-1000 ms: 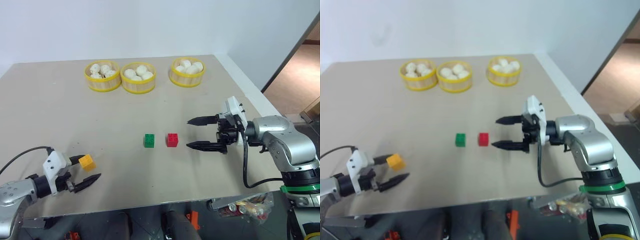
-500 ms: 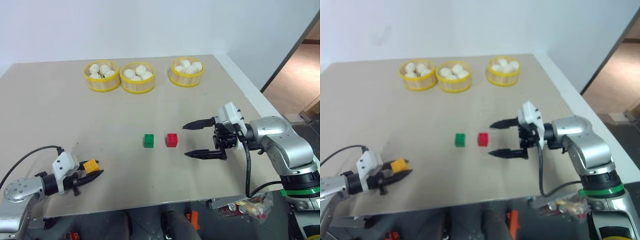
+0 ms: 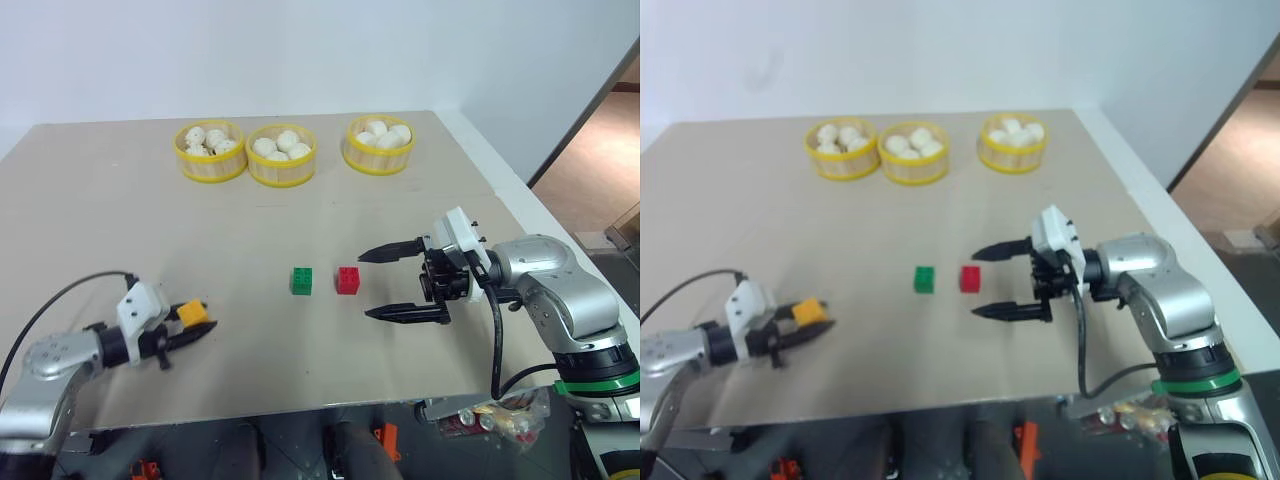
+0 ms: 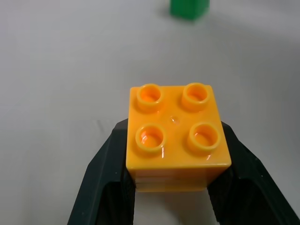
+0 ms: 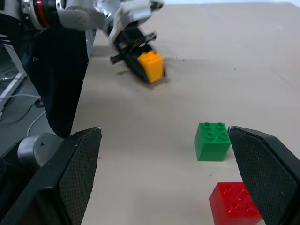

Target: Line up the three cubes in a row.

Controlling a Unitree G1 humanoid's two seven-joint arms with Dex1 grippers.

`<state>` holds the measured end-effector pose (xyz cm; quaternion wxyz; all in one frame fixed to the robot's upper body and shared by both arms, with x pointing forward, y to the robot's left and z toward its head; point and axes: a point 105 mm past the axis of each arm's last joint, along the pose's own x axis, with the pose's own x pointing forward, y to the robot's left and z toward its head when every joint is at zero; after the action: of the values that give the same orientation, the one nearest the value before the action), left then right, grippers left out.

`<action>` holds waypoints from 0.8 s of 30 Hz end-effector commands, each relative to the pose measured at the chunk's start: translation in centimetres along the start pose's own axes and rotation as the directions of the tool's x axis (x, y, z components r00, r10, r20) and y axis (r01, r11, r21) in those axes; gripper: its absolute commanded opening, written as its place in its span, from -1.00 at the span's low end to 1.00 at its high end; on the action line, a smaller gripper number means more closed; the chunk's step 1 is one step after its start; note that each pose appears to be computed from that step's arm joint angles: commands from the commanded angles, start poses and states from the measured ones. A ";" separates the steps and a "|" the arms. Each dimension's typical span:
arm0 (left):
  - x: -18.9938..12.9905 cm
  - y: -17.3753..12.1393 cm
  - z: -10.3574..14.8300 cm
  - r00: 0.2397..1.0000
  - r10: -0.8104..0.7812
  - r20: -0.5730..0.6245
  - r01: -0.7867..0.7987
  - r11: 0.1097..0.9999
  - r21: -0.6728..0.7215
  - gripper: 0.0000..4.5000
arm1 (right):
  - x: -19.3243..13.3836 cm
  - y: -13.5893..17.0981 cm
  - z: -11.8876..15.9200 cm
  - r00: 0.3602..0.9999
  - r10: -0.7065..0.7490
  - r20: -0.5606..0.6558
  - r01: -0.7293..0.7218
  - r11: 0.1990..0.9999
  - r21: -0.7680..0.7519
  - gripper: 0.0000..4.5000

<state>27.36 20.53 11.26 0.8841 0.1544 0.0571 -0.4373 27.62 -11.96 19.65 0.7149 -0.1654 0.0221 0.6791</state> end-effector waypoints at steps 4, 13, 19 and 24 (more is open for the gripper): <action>3.3 0.5 2.1 0.990 -0.139 0.033 0.135 0.987 0.088 -0.39 | -0.9 -0.1 0.1 0.998 -0.059 -0.023 0.059 0.998 -0.033 1.00; 8.4 1.3 2.7 0.944 -0.329 0.007 0.326 0.938 0.119 -0.39 | -1.0 -0.3 -0.3 0.994 -0.099 -0.044 0.097 0.994 -0.053 1.00; 9.2 0.8 1.9 0.919 -0.394 -0.024 0.394 0.911 0.125 -0.39 | -1.1 -0.1 -0.4 0.991 -0.132 -0.027 0.131 0.991 -0.020 1.00; 8.4 1.4 1.5 0.923 -0.383 -0.032 0.383 0.915 0.125 -0.39 | -1.4 0.3 -0.8 0.989 -0.144 -0.038 0.144 0.990 -0.009 1.00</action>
<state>33.31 13.74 10.01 0.7661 0.1879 0.0745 -0.6101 27.71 -13.34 17.87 0.7597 -0.1668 0.0447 0.6269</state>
